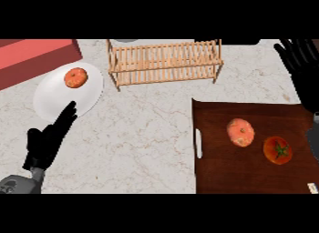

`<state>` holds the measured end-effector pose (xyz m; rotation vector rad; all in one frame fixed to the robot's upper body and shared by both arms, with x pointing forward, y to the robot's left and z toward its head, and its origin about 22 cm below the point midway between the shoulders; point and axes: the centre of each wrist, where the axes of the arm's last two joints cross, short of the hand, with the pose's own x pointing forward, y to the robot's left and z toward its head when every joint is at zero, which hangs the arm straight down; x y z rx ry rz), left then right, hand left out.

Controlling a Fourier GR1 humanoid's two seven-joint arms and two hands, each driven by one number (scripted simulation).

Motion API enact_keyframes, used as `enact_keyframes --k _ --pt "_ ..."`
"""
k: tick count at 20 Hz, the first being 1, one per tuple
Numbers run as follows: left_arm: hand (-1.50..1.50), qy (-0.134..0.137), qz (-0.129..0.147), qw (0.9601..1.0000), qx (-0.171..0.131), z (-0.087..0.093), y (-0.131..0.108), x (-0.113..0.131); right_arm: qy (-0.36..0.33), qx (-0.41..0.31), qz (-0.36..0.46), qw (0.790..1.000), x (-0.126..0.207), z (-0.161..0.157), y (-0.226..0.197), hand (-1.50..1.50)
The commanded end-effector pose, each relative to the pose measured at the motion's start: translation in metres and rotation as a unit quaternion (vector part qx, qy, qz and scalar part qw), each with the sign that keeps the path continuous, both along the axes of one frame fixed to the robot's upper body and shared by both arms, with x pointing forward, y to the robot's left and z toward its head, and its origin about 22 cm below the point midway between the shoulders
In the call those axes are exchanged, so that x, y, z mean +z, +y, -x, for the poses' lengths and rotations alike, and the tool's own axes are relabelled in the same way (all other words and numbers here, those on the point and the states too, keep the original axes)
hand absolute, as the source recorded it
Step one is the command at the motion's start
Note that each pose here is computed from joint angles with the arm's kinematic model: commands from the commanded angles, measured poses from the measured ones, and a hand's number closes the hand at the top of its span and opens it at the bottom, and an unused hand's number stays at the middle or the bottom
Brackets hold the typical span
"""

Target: Pick the tomato from the tray and place it in the tiered shelf

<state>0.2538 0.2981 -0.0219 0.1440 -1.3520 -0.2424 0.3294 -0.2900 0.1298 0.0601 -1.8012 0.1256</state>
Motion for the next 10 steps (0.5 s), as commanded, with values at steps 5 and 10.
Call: enact_keyframes --k 5,10 --pt "0.00 0.009 -0.023 0.9983 0.053 0.019 0.020 -0.008 0.071 -0.352 0.130 0.924 -0.052 0.078 -0.126 -1.50" --pt "0.00 0.037 -0.001 0.9987 0.033 0.037 0.007 -0.023 0.140 -0.548 0.104 0.818 -0.117 0.152 -0.158 1.50"
